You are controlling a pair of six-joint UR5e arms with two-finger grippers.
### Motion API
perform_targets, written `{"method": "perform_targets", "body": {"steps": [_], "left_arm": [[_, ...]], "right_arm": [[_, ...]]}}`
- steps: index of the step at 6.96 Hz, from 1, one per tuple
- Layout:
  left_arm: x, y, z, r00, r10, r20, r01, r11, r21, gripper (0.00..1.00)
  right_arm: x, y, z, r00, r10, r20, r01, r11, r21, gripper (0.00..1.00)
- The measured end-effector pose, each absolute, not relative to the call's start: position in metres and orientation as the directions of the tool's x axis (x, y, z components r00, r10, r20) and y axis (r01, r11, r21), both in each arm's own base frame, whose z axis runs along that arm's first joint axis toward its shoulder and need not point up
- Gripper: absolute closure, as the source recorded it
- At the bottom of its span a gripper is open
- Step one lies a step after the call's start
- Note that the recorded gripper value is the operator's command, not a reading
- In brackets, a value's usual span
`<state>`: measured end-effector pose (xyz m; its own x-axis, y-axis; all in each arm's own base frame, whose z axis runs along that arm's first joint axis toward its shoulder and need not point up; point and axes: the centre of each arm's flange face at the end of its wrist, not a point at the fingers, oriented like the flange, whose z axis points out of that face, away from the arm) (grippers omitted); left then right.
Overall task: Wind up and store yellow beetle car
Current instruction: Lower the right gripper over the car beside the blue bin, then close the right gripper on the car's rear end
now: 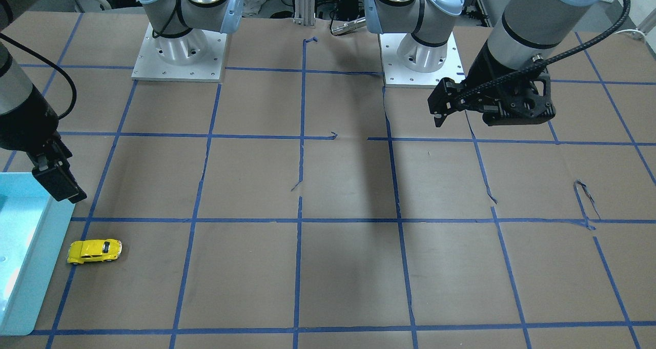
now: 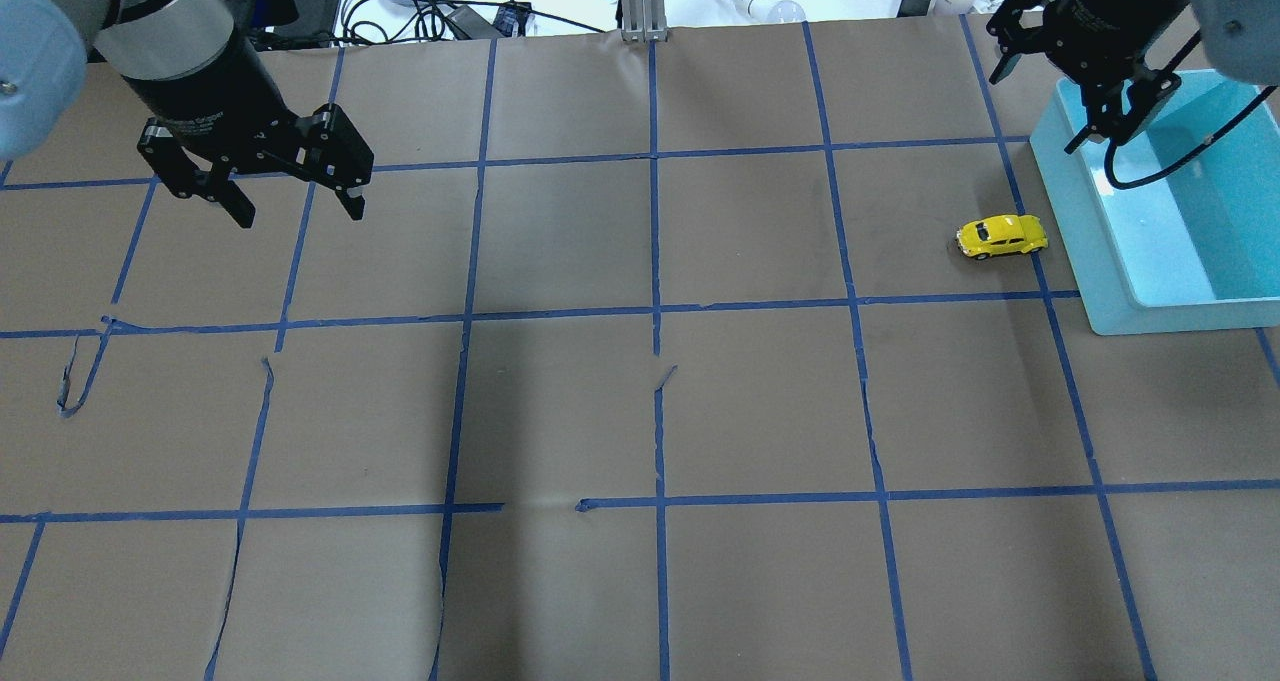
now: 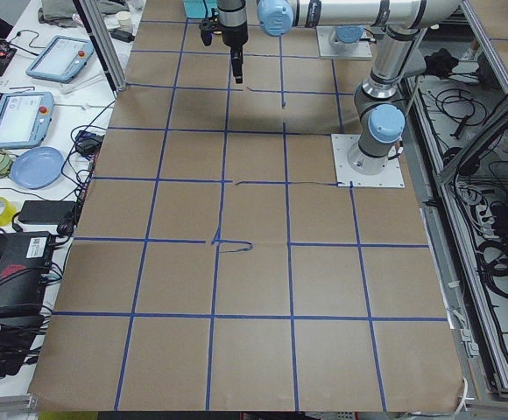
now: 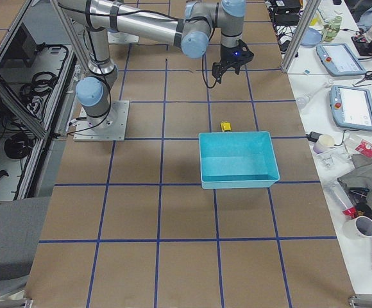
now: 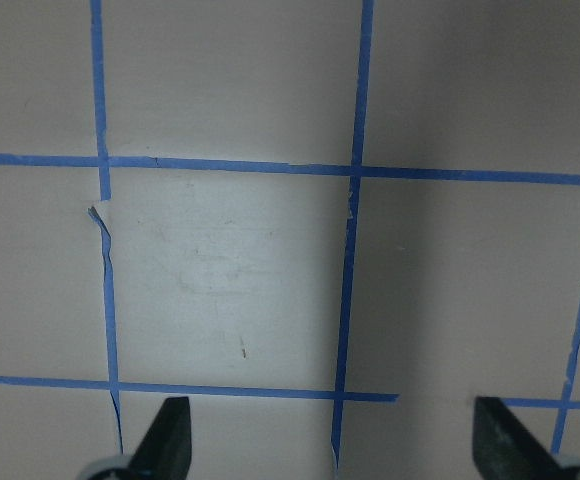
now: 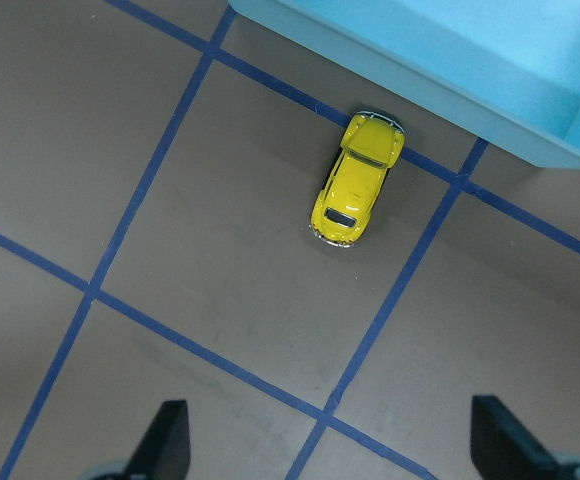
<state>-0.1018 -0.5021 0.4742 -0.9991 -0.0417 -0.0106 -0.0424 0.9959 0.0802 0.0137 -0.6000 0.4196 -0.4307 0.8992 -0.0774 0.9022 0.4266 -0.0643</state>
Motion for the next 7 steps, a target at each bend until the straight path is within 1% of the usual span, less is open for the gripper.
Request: {"method": "perform_targets", "body": {"steps": [1, 2, 3, 5, 6, 7], "left_arm": [[-0.105, -0.500, 0.474, -0.999, -0.035, -0.010, -0.036, 0.996, 0.081, 0.00], [-0.108, -0.499, 0.474, -1.000, -0.030, -0.010, -0.031, 0.996, 0.081, 0.00], [-0.109, -0.498, 0.474, -1.000, -0.027, -0.010, -0.028, 0.996, 0.080, 0.00], [-0.109, -0.500, 0.473, -1.000, -0.025, -0.010, -0.026, 0.997, 0.072, 0.00], [-0.109, -0.501, 0.471, -1.000, -0.025, -0.011, -0.025, 0.997, 0.066, 0.00], [-0.109, -0.501, 0.468, -1.000, -0.025, -0.012, -0.025, 0.998, 0.059, 0.00]], "right_arm": [[0.005, -0.612, 0.393, -0.341, 0.938, -0.058, 0.940, 0.339, -0.041, 0.00], [-0.006, -0.620, 0.367, -0.278, 0.960, -0.031, 0.960, 0.277, -0.031, 0.06], [-0.022, -0.624, 0.339, -0.230, 0.973, -0.009, 0.973, 0.230, -0.028, 0.07], [-0.041, -0.633, 0.273, -0.158, 0.987, -0.006, 0.987, 0.158, -0.035, 0.11], [-0.043, -0.635, 0.249, -0.134, 0.991, 0.004, 0.990, 0.134, -0.033, 0.10], [-0.044, -0.636, 0.238, -0.124, 0.992, 0.012, 0.992, 0.125, -0.031, 0.09]]}}
